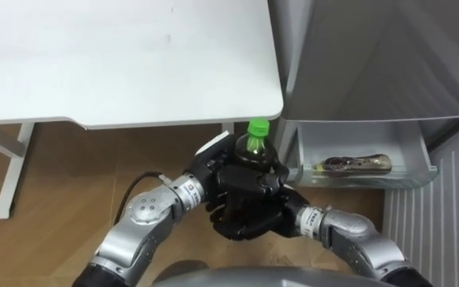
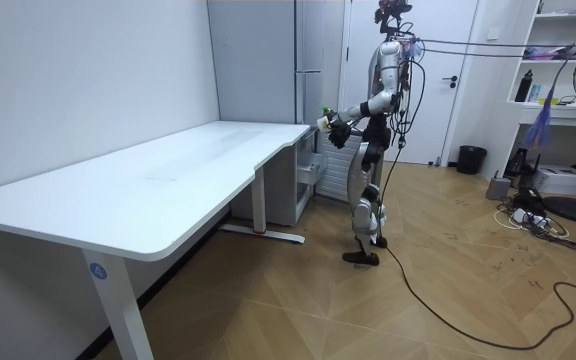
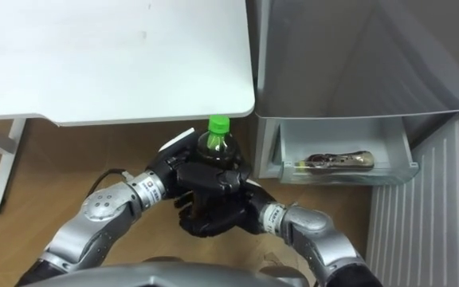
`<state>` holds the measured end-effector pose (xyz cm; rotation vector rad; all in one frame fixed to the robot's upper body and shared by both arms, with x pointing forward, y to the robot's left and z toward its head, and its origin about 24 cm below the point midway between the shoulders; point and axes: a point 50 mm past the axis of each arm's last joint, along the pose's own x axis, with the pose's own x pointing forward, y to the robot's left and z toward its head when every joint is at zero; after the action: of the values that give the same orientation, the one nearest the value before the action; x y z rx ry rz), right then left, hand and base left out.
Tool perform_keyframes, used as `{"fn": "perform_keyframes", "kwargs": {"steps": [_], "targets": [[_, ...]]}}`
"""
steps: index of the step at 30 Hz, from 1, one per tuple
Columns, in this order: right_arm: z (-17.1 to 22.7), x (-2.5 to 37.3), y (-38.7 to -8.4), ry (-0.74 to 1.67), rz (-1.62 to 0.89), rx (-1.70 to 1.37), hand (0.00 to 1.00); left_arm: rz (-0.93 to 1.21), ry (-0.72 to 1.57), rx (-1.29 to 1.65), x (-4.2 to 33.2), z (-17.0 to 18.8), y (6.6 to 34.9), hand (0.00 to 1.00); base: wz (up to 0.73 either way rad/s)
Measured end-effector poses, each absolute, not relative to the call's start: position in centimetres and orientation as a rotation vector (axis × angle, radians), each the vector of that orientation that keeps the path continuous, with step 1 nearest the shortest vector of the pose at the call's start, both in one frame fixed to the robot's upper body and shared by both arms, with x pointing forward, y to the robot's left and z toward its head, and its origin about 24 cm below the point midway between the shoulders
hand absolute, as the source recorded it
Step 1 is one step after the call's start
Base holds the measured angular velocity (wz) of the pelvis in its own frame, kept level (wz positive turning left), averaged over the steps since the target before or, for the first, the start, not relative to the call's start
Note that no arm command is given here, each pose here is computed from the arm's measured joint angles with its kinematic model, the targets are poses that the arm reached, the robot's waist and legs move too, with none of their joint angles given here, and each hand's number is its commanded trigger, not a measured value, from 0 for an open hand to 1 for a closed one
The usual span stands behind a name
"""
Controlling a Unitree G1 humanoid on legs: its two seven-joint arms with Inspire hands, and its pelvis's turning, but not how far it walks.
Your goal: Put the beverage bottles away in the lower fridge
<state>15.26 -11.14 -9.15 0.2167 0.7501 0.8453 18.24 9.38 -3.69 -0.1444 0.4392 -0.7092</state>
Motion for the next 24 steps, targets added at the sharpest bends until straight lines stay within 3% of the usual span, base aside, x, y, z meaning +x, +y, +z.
{"fn": "perform_keyframes", "kwargs": {"steps": [4, 5, 6, 10, 24], "targets": [[-9.16, 15.10, -11.14, 0.747, 0.854, 0.215, 1.00, -0.703, 0.452, -0.173, 18.21, -3.75, 9.40, 1.00, 0.00], [-9.16, 15.09, -11.13, 0.747, 0.855, 0.215, 1.00, -0.703, 0.453, -0.174, 18.20, -3.76, 9.40, 0.93, 0.00], [-9.17, 15.09, -11.13, 0.748, 0.855, 0.215, 1.00, -0.702, 0.454, -0.175, 18.20, -3.76, 9.39, 0.83, 0.00], [-9.16, 15.11, -11.13, 0.747, 0.854, 0.217, 1.00, -0.698, 0.454, -0.182, 18.21, -3.76, 9.39, 0.00, 0.00], [-9.23, 14.96, -11.10, 0.762, 0.853, 0.238, 1.00, -0.687, 0.457, -0.191, 18.23, -3.77, 9.50, 0.00, 0.00]]}}
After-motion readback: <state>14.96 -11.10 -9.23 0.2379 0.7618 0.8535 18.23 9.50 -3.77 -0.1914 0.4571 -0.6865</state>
